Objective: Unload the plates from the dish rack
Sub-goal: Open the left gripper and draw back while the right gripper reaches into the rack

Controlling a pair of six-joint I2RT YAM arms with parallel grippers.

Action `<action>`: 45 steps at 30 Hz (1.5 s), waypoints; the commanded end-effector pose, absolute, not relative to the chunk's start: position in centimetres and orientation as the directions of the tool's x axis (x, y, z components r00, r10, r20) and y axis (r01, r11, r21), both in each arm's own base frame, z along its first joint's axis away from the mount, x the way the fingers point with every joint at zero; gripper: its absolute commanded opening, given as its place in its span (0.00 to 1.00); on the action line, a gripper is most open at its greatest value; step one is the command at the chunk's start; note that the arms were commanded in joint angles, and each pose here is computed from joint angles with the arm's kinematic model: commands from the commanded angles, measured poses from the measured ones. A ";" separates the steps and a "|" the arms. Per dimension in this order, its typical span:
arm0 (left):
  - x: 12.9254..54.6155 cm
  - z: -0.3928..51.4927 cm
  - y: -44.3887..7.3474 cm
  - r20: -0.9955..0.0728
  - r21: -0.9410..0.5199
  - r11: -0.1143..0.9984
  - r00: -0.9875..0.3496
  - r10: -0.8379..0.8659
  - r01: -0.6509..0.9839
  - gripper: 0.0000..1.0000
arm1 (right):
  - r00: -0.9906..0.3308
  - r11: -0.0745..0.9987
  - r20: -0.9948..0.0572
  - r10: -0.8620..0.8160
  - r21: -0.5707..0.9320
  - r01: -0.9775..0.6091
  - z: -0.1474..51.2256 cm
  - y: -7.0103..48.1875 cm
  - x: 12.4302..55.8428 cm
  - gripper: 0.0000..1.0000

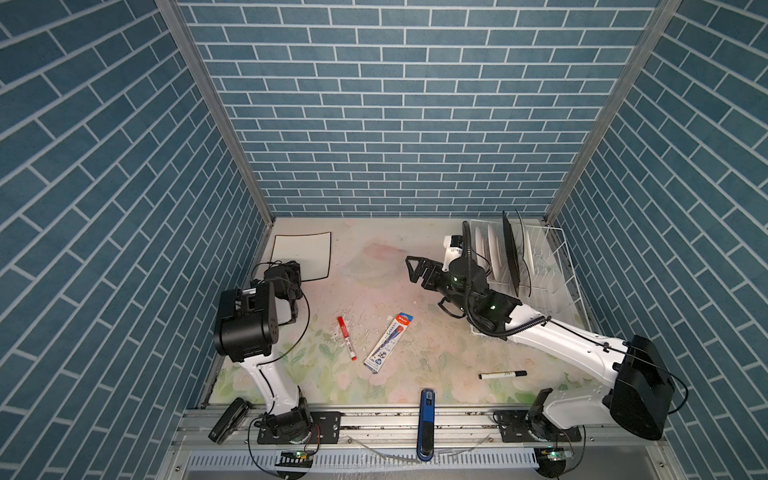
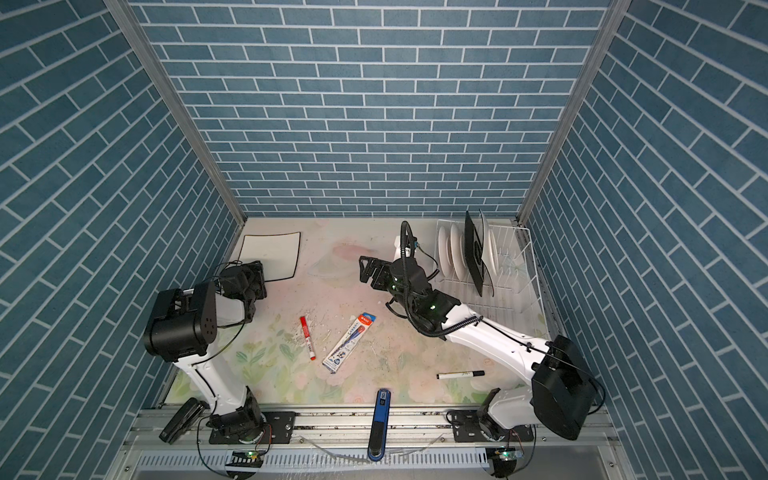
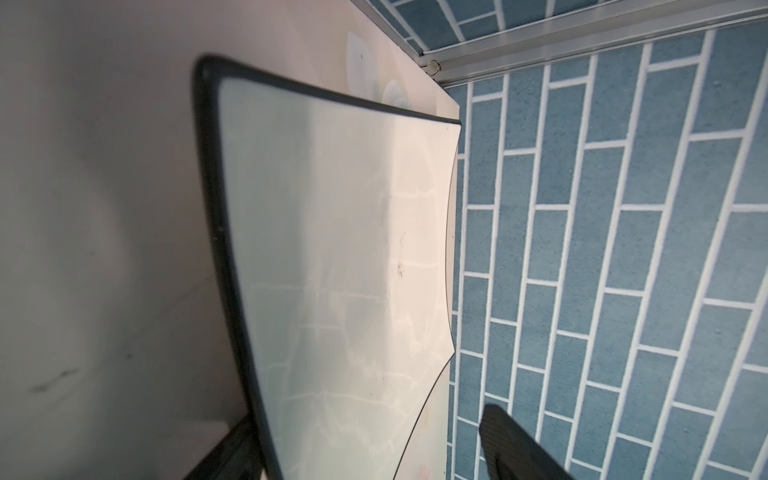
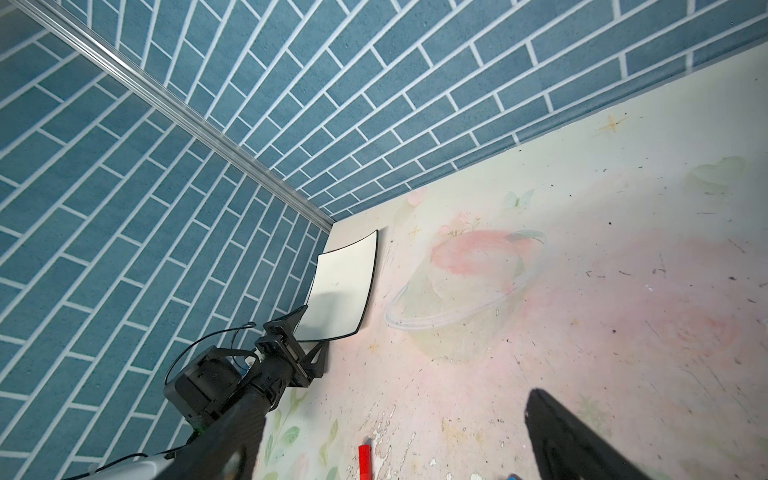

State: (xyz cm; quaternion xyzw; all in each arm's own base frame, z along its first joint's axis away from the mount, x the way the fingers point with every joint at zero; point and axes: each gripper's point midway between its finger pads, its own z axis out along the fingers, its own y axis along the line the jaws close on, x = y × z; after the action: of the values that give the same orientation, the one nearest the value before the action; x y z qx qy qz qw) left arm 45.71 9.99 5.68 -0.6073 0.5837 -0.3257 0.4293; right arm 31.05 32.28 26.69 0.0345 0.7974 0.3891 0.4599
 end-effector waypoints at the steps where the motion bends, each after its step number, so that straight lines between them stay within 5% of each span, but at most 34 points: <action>1: 45.7 6.4 10.0 -0.119 -0.909 0.069 0.098 -0.988 -0.410 0.82 | -0.578 0.687 -0.684 0.445 0.675 -0.268 26.4 31.3 30.7 0.99; 20: 41.4 4.6 8.3 -0.133 -0.840 0.090 0.041 -0.990 -0.536 0.86 | -0.549 0.752 -0.719 0.426 0.619 -0.227 26.1 26.4 28.3 0.99; 33: 39.4 12.7 3.6 -0.387 -0.809 0.400 -0.123 -0.914 -0.430 0.87 | -0.534 0.900 -0.816 0.221 0.381 -0.211 26.8 19.7 24.9 0.99; 45: 37.3 22.8 -1.8 -0.740 -0.600 0.788 -0.279 -0.612 -0.138 0.88 | -0.483 0.999 -0.875 -0.029 -0.013 -0.037 30.1 10.7 23.5 0.99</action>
State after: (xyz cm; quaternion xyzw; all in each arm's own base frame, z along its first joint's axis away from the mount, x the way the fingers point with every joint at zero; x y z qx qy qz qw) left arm 37.96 -0.61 21.72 -0.3228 0.7357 -0.2613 0.5350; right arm 23.99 14.31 28.96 -0.0068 0.8621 0.0945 0.4977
